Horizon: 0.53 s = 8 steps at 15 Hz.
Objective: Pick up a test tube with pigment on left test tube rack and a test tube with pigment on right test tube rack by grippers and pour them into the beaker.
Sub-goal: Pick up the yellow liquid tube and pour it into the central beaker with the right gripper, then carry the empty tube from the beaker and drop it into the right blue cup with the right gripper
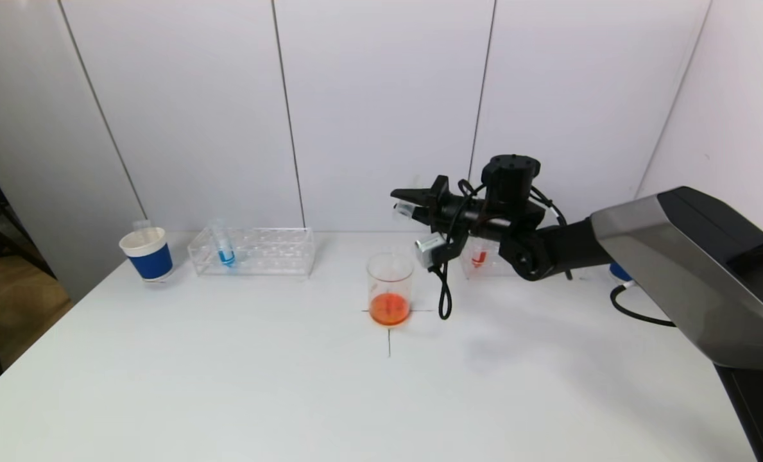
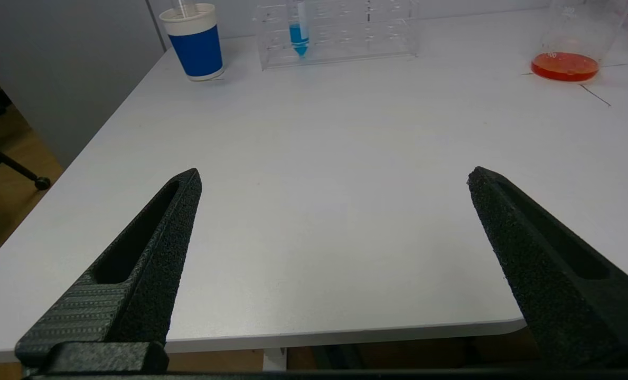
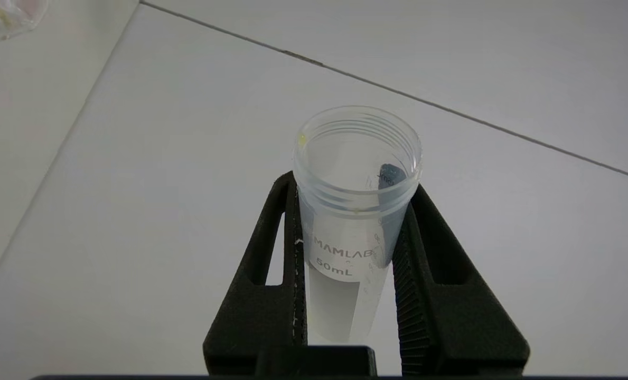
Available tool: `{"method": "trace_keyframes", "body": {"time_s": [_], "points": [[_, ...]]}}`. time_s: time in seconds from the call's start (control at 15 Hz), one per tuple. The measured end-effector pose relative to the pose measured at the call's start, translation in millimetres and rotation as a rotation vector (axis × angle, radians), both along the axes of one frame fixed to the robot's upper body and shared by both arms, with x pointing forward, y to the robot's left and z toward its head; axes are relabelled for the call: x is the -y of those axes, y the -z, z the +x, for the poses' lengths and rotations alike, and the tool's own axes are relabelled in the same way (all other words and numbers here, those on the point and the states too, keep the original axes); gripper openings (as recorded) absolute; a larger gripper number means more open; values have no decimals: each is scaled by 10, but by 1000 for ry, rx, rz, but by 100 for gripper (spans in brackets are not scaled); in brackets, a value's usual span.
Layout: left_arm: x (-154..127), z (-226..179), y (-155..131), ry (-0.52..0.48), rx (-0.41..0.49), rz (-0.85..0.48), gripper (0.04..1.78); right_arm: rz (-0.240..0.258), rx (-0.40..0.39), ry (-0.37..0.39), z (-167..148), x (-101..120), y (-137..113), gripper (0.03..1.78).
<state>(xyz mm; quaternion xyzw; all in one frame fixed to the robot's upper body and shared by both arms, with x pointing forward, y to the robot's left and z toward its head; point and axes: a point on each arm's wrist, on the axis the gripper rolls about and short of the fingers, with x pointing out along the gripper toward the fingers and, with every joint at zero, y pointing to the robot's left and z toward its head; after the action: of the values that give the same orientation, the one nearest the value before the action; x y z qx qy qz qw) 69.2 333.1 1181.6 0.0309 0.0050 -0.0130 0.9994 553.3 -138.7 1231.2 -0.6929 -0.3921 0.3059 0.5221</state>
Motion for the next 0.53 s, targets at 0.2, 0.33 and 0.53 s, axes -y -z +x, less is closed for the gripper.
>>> {"method": "trace_keyframes", "body": {"time_s": [0.2, 0.33, 0.53], "points": [[0, 0, 0, 0, 0, -1, 176, 96, -90, 64, 70, 95, -126, 53], [0, 0, 0, 0, 0, -1, 176, 164, -155, 119, 121, 173, -220, 53], [0, 0, 0, 0, 0, -1, 176, 351, -320, 214, 146, 303, -440, 53]]}}
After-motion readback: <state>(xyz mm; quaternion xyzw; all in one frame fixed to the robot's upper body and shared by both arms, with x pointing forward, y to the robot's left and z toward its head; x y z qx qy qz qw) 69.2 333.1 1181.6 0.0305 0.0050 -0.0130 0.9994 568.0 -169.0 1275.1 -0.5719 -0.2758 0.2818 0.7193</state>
